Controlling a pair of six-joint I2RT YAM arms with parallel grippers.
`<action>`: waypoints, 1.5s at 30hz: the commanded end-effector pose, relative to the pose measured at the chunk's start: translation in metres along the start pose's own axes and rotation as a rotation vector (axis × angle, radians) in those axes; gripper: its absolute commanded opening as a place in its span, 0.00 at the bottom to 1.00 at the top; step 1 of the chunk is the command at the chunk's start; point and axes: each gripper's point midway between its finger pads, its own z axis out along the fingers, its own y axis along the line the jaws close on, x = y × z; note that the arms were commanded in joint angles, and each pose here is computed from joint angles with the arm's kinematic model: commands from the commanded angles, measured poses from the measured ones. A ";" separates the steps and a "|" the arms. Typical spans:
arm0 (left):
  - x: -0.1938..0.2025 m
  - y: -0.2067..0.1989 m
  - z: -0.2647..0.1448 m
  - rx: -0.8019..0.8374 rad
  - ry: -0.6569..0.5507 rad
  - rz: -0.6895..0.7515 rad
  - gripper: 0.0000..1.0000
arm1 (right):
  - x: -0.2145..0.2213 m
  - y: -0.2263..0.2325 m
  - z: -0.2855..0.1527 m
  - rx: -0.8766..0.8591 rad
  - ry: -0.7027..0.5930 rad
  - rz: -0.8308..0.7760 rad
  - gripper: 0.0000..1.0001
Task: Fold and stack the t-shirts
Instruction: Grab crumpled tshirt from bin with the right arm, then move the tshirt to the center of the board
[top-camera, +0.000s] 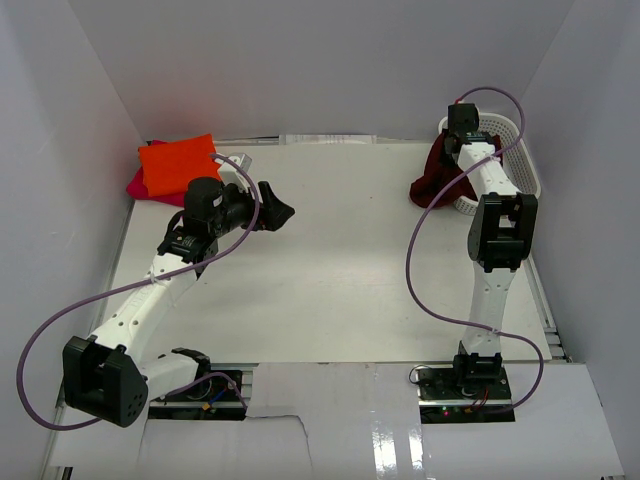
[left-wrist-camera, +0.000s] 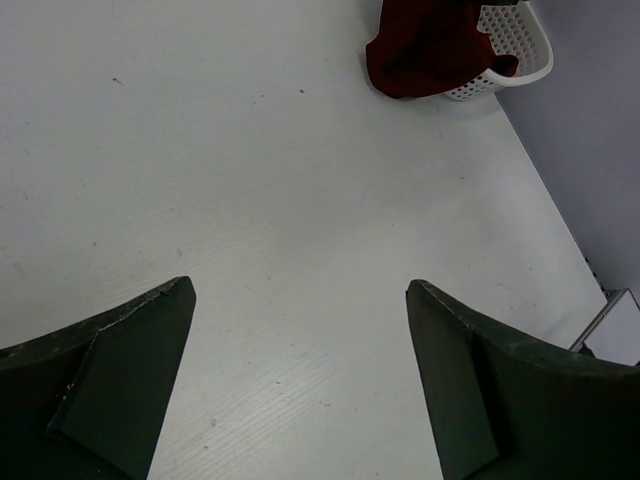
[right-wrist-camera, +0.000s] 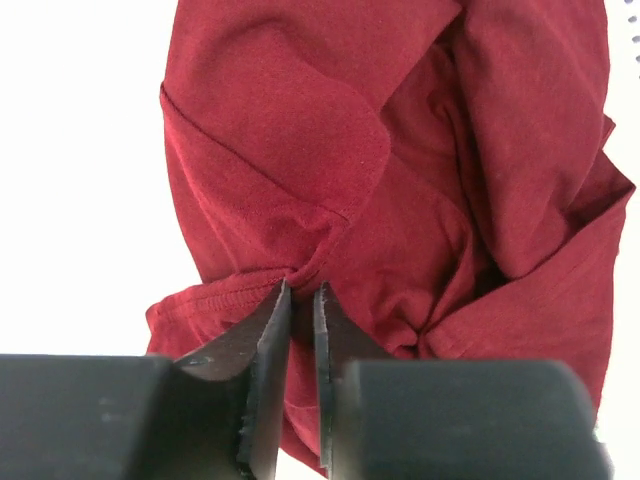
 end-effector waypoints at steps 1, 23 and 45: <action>-0.006 -0.002 -0.002 0.010 -0.016 0.013 0.98 | -0.032 -0.002 -0.005 -0.002 -0.096 0.013 0.12; -0.007 -0.003 -0.002 0.012 -0.018 0.014 0.98 | -0.125 0.069 -0.229 -0.515 -0.453 -0.082 0.08; -0.046 0.054 -0.052 -0.413 -0.254 -0.032 0.98 | 0.160 0.199 -0.313 -1.131 0.127 -0.204 0.18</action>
